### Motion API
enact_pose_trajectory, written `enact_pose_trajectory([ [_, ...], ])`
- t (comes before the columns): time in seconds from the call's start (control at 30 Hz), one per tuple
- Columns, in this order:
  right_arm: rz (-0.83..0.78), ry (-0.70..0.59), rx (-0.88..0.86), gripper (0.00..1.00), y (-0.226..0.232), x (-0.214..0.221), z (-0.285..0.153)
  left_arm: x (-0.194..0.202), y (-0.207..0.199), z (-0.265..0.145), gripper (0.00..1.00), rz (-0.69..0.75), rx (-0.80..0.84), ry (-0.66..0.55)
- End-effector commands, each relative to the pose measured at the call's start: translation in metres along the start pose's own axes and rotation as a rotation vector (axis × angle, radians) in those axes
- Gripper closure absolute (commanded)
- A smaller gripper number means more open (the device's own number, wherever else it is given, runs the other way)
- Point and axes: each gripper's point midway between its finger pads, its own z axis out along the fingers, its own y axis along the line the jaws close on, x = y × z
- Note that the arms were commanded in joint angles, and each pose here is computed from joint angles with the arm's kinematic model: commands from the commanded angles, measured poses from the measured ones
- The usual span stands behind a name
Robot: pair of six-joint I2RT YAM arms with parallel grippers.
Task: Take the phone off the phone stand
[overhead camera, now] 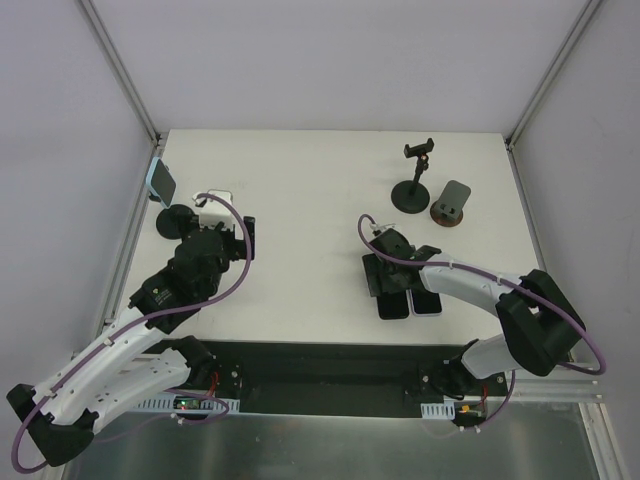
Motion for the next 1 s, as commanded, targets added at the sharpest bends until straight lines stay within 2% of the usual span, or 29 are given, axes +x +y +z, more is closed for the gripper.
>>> enact_pose_trajectory([
  [0.0,0.003,-0.021,-0.015,0.13,0.003,-0.010,-0.003,-0.005,0.000,0.001,0.01,-0.024,0.003,-0.009],
  [0.2,0.003,-0.057,-0.046,0.02,0.008,-0.018,-0.012,-0.004,0.000,0.001,0.01,-0.028,0.005,-0.005],
  [0.27,0.004,-0.092,-0.069,0.00,0.010,-0.025,-0.019,-0.005,0.001,0.001,0.01,-0.032,0.001,-0.007],
  [0.3,0.005,-0.110,-0.083,0.03,0.012,-0.029,-0.023,-0.004,0.001,0.001,0.01,-0.029,-0.001,-0.004],
  [0.4,0.004,-0.204,-0.129,0.04,0.016,-0.045,-0.042,-0.003,0.003,0.002,0.01,-0.036,-0.011,-0.002],
  [0.63,0.006,-0.537,-0.178,0.04,-0.001,-0.087,-0.115,0.000,0.023,0.009,0.01,-0.064,-0.113,0.016],
  [0.83,-0.014,-0.793,-0.166,0.04,-0.028,-0.094,-0.169,-0.002,0.045,0.021,0.01,-0.182,-0.182,0.038],
  [0.97,0.003,-0.900,-0.141,0.04,-0.045,-0.085,-0.182,-0.007,0.064,0.034,0.01,-0.245,-0.237,0.060],
])
